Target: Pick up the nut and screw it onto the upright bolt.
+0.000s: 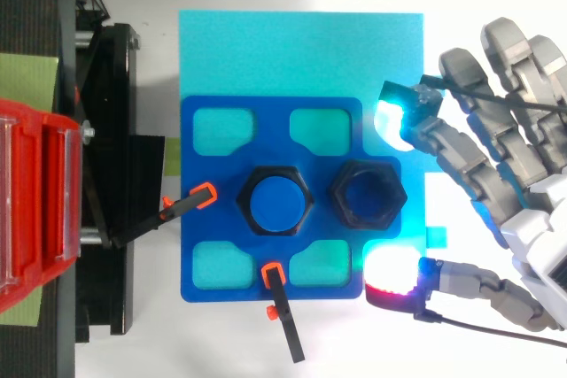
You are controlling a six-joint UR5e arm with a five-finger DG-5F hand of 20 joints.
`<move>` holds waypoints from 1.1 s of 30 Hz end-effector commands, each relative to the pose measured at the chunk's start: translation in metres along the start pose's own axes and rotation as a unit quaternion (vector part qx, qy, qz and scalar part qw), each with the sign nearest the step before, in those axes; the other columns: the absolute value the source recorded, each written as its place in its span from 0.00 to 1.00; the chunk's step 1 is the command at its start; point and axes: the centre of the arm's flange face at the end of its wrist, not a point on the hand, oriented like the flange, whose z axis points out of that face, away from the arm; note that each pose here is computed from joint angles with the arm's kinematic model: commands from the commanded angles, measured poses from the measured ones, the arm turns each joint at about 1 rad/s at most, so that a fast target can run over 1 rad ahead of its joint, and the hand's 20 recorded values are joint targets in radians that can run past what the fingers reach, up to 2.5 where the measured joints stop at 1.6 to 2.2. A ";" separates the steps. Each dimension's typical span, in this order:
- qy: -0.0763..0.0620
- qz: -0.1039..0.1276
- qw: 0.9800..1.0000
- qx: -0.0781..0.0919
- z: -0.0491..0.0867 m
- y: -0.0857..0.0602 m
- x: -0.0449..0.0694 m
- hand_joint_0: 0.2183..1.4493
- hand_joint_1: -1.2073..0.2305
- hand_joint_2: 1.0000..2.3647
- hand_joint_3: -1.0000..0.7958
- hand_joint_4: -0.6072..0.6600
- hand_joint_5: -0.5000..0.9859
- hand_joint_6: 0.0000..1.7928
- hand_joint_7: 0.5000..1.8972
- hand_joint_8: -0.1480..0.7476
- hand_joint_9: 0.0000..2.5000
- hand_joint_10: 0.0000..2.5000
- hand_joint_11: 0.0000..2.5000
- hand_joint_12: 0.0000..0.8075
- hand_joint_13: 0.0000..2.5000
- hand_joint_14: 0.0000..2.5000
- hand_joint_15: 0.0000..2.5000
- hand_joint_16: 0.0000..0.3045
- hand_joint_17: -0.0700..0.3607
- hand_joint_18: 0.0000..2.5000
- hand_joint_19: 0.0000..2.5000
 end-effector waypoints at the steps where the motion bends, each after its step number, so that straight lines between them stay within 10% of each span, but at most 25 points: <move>1: 0.001 0.000 1.000 0.001 0.001 -0.001 0.001 0.10 0.42 0.00 0.28 0.62 0.13 0.28 0.13 0.53 0.00 0.00 0.00 0.54 0.00 0.00 0.00 0.23 0.53 0.00 0.00; 33: -0.003 0.018 1.000 -0.010 0.001 0.006 0.010 0.13 0.42 0.00 0.28 0.63 0.14 0.28 0.14 0.53 0.02 0.00 0.00 0.52 0.00 0.00 0.00 0.21 0.50 0.00 0.00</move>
